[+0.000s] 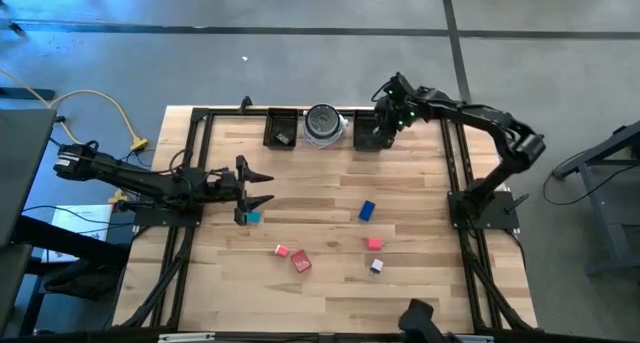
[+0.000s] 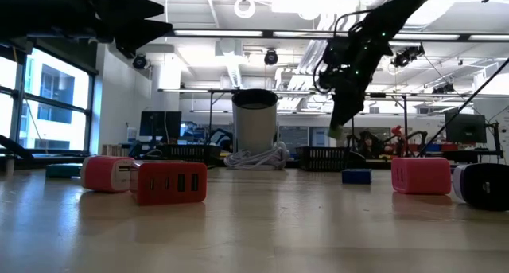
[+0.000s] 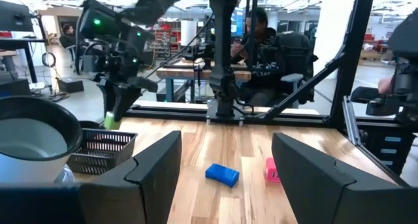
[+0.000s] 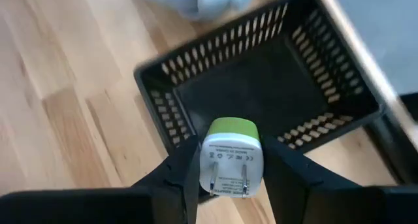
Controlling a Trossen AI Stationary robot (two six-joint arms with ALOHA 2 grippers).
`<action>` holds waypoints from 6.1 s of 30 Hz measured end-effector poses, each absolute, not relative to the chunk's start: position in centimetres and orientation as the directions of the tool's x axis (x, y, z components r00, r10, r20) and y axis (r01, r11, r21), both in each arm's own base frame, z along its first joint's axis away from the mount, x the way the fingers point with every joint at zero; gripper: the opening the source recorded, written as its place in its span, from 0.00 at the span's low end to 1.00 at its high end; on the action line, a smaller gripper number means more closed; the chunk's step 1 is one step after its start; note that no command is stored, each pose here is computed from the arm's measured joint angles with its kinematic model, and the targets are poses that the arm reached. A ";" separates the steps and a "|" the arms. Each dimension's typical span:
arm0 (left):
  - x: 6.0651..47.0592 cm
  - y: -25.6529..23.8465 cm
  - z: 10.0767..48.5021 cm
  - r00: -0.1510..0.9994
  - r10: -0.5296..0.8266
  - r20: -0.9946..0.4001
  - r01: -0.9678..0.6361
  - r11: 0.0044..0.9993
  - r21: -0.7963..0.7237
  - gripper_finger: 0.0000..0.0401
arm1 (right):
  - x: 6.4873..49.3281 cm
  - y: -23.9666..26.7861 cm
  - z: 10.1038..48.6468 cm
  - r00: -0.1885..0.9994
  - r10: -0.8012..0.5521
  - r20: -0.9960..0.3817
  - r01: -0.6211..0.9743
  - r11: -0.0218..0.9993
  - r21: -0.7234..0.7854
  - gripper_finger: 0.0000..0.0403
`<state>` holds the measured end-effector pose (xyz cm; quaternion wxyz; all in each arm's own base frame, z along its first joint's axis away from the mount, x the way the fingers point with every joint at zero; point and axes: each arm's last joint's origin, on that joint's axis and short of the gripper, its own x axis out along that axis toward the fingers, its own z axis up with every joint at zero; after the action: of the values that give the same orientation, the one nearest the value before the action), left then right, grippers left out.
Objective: Pick & Place Office items
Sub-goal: Put the green charger adapter into the right black basket, then put the pink charger adapter into the right black basket
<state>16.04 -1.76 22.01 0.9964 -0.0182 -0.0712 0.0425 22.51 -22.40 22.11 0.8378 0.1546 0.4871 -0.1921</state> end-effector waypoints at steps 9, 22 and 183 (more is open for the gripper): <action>16.1 -1.8 21.8 0.989 0.086 0.121 -0.081 0.996 -0.044 0.58 | 23.3 -23.0 22.9 0.423 -0.166 -0.891 0.441 0.896 0.042 0.30; 16.1 -1.8 21.8 0.989 0.083 0.119 -0.080 0.996 -0.037 0.58 | 24.0 -22.3 23.0 0.430 -0.155 -0.889 0.372 0.928 0.018 0.30; 12.6 -5.1 19.9 0.995 0.094 0.035 -0.090 0.991 -0.103 0.58 | 21.9 5.5 18.2 0.766 0.250 -0.592 -0.023 0.931 0.364 0.49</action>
<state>12.64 -5.11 19.93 0.9974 -0.0509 -0.0201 0.0463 21.95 5.54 18.22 0.9243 0.1703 0.3336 0.0739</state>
